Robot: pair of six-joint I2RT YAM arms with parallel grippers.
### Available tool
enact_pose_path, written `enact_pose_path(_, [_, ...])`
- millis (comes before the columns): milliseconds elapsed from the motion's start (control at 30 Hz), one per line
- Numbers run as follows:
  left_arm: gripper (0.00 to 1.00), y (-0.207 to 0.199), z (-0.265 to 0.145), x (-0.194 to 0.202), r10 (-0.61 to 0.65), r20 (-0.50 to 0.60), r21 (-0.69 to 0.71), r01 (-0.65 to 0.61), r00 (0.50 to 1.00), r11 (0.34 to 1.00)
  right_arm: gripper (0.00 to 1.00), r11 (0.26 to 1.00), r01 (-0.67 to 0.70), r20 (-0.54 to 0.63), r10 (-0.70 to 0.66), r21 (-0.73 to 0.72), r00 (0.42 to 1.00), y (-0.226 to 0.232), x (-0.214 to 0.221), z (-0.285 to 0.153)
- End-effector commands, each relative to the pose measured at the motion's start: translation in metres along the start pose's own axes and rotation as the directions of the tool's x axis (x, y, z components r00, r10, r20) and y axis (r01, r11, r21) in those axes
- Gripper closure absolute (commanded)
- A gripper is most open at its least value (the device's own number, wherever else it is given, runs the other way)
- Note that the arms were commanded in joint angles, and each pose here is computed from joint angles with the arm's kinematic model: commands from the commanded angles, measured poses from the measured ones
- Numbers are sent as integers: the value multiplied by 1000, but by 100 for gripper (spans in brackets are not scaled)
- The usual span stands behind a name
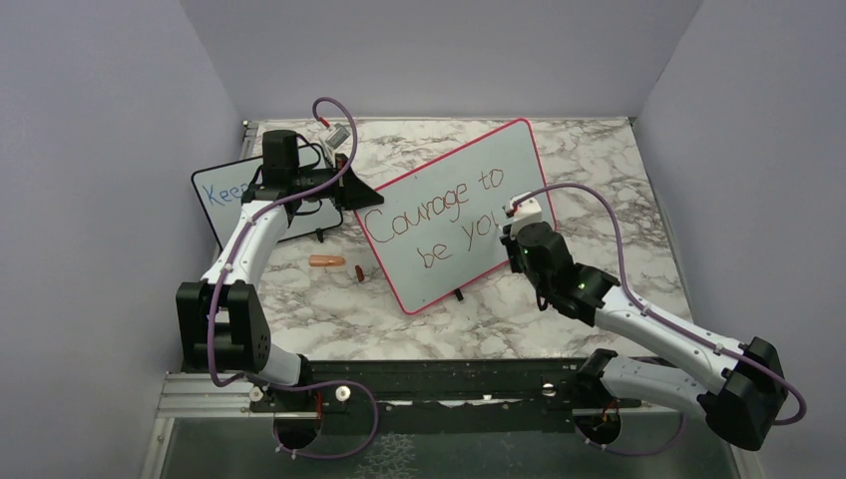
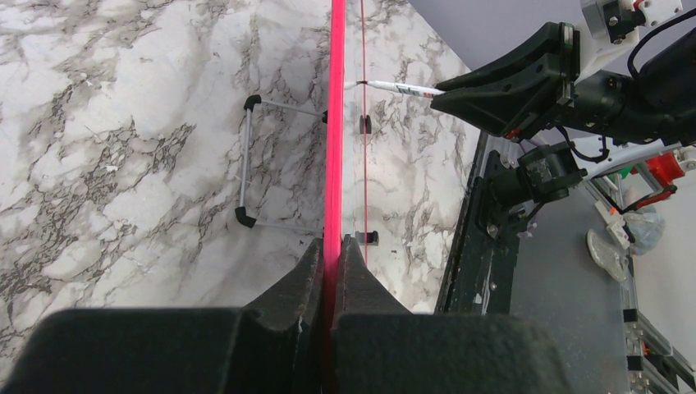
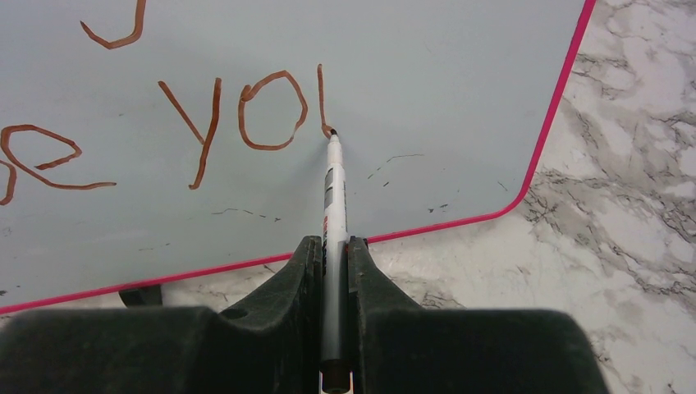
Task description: Write a sentence on the whiteboard
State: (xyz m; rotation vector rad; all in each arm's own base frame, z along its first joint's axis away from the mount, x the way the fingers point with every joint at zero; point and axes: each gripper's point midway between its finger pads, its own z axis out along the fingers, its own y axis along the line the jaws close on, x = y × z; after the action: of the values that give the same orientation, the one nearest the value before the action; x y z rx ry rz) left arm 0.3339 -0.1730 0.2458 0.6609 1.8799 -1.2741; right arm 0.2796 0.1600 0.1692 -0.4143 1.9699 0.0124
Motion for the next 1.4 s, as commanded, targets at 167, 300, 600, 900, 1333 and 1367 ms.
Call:
enact_pose_path(167, [100,26,-3,9,-11,-18,-115,9,1000,993,99,998,-2,-27,4,59,1000,-10,7,2])
enact_pose_path(300, [100,25,-3,9,-10,-18,-114,8,1000,993,99,997,-4,-11,5,83,1000,-14,2,2])
enact_pose_path(600, [100,24,-2,9,-10,-19,-109,8,1000,994,99,995,-12,41,7,100,999,-18,-15,2])
enact_pose_path(900, [100,24,-2,9,-10,-19,-106,7,1000,994,99,995,-11,80,3,104,997,-20,-30,6])
enact_pose_path(1333, [100,26,-2,10,-14,-20,-111,12,1000,994,99,997,-20,42,17,68,999,-13,-17,8])
enact_pose_path(1367, [100,26,-2,9,-12,-20,-111,10,1000,994,99,998,-23,36,20,63,999,-12,-15,8])
